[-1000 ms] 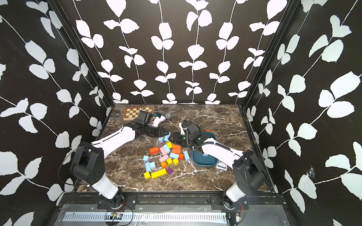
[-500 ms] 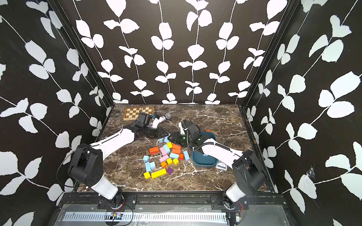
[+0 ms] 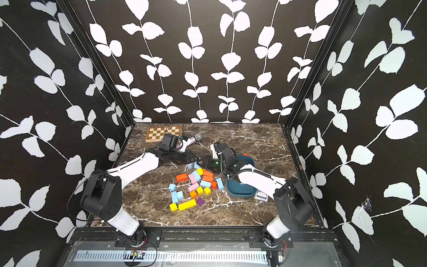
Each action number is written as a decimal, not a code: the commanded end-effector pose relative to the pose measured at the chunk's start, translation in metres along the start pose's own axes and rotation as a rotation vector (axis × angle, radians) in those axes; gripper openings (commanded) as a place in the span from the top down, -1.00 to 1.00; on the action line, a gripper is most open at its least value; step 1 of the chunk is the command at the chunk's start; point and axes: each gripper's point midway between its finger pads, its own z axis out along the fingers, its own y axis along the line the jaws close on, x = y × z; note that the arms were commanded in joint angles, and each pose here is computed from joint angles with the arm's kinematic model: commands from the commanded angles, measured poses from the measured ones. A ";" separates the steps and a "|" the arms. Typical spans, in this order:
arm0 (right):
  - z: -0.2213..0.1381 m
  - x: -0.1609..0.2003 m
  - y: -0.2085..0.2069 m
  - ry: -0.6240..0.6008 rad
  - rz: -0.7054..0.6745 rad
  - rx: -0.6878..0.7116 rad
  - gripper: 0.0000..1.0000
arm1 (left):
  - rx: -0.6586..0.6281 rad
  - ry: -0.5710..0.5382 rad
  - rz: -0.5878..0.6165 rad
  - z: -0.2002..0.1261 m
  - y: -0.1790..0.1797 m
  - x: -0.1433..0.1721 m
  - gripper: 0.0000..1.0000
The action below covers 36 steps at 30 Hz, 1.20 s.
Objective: Pick out the blue building blocks
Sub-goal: Pick up the building block from the center of the board.
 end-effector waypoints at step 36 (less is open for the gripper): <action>-0.001 0.003 0.020 -0.006 0.044 -0.095 0.02 | 0.065 -0.033 -0.088 -0.008 -0.012 0.000 0.99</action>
